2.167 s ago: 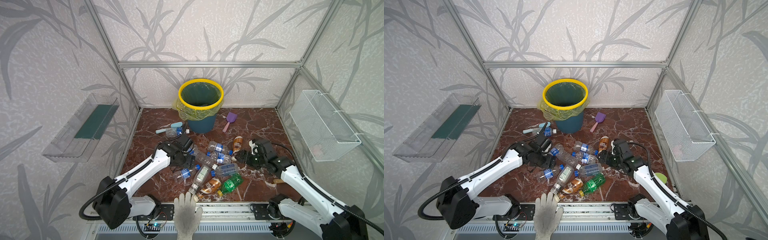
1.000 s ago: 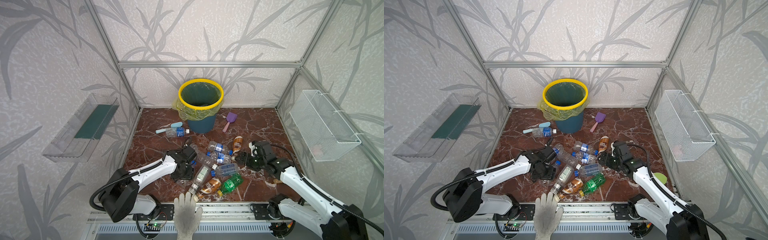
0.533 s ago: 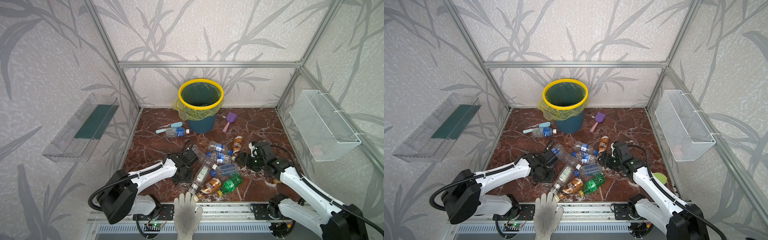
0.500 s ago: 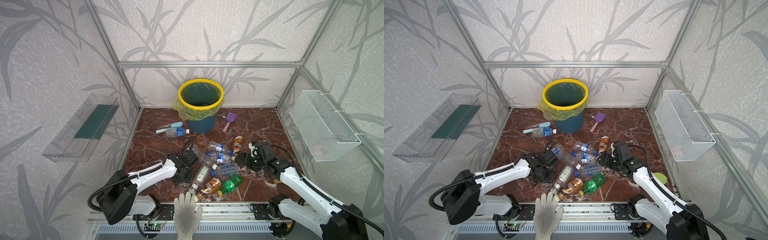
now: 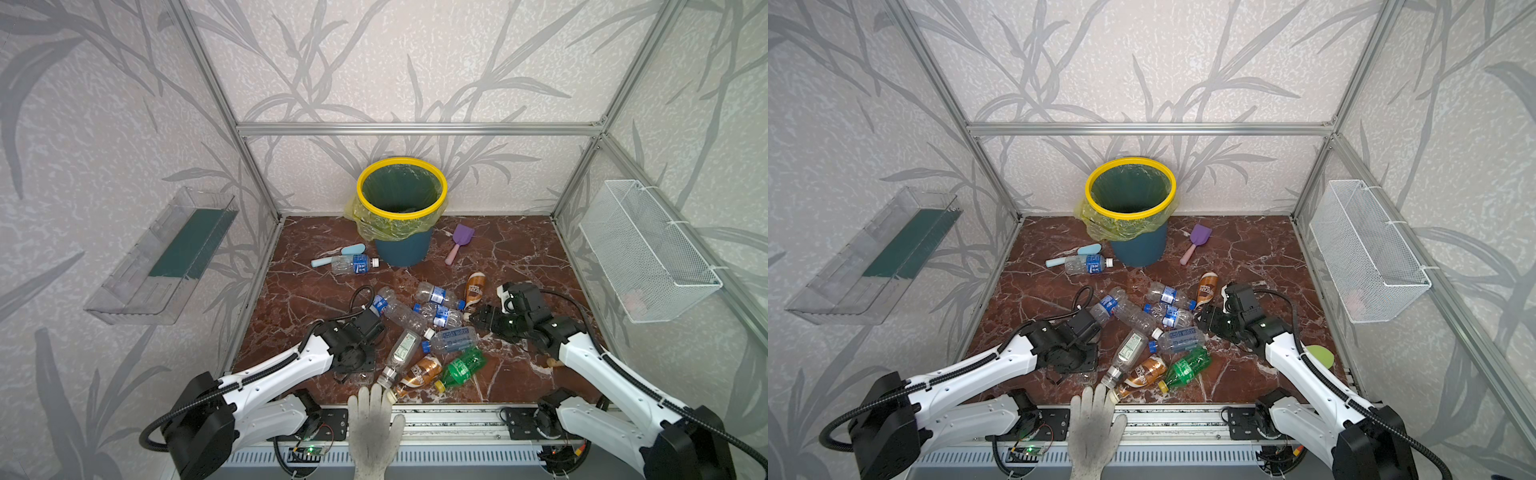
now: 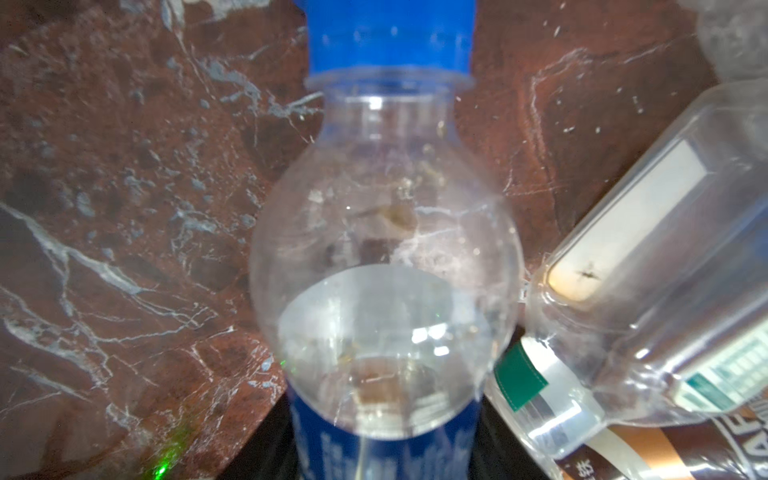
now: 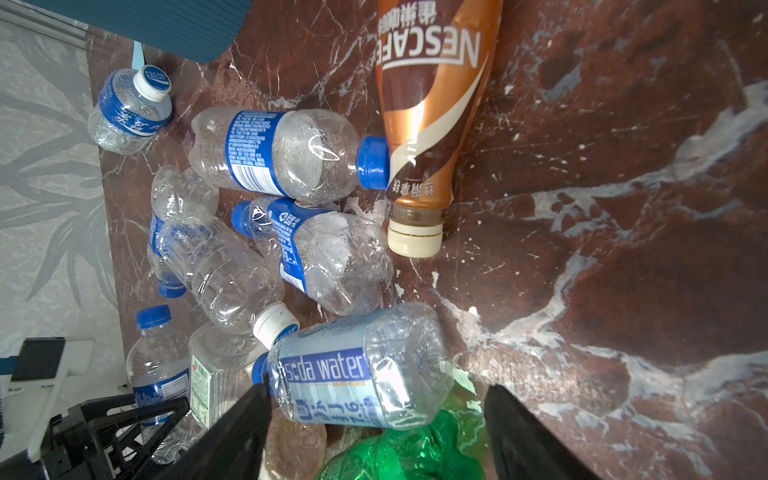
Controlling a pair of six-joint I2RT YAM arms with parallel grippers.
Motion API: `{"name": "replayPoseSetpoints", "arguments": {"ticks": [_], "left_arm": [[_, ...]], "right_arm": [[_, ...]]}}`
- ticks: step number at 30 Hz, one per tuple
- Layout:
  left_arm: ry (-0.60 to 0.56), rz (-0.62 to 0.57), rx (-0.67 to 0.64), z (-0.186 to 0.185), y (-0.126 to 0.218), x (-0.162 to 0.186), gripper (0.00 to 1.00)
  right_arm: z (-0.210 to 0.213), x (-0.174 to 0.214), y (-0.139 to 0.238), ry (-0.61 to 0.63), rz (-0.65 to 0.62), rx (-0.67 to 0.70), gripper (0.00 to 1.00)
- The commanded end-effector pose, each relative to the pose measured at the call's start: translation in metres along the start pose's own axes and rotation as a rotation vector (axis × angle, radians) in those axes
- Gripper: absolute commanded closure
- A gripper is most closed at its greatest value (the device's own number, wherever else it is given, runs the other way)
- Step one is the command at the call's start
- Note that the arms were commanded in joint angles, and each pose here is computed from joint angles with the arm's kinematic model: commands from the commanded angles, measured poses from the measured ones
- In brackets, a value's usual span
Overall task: Throw the plastic bottles in the bin
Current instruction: 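Lift the blue-label bottle over the bin and open the left gripper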
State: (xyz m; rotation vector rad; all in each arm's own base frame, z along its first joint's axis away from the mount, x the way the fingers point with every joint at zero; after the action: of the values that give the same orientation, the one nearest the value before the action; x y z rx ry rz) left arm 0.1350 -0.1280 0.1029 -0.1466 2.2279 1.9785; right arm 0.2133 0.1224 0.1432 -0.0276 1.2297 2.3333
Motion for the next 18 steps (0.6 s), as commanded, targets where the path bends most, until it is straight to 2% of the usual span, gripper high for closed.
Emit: {"name": "replayPoseSetpoints", "arguments": {"ticks": [1, 4, 6, 9, 11, 13, 15, 16, 18], "left_arm": [[0.042, -0.02, -0.018, 0.007, 0.011, 0.003, 0.47], [0.033, -0.111, 0.049, -0.004, 0.049, -0.014, 0.47], [0.007, -0.259, 0.104, -0.016, 0.093, -0.04, 0.47], [-0.068, -0.469, 0.184, -0.043, 0.182, -0.101, 0.47], [-0.138, -0.611, 0.232, -0.069, 0.249, -0.156, 0.47], [-0.151, -0.744, 0.297, -0.085, 0.307, -0.214, 0.46], [-0.124, -0.87, 0.305, -0.086, 0.355, -0.262, 0.3], [-0.099, -0.911, 0.32, -0.084, 0.367, -0.279, 0.21], [-0.023, -0.89, 0.379, -0.076, 0.361, -0.295, 0.13]], "right_arm": [[0.006, -0.001, 0.0, 0.003, 0.002, -0.018, 0.19], [0.007, -0.002, 0.002, 0.006, 0.001, -0.016, 0.19], [0.008, -0.003, 0.003, 0.009, -0.001, -0.014, 0.19], [0.011, -0.006, 0.006, 0.018, -0.01, -0.014, 0.19], [0.012, -0.006, 0.01, 0.019, -0.018, -0.02, 0.19], [0.013, -0.006, 0.014, 0.017, -0.026, -0.026, 0.19], [0.013, -0.005, 0.02, 0.019, -0.032, -0.025, 0.19], [0.013, -0.004, 0.024, 0.018, -0.036, -0.024, 0.19], [0.012, -0.002, 0.031, 0.019, -0.048, -0.027, 0.18]]}}
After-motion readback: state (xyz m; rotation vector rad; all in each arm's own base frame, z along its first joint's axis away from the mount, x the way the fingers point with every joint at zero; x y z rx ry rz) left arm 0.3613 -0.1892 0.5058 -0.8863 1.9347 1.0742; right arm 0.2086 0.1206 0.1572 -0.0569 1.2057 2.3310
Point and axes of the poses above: each gripper's point midway between its finger pads, its own y axis back along the fingers, its own z axis along the line the jaws close on, x = y × z, the point moved 5 cm from there along y, back along the fingers, and after that the axes turned 6 degrees about -y, right-handed, at the moved point
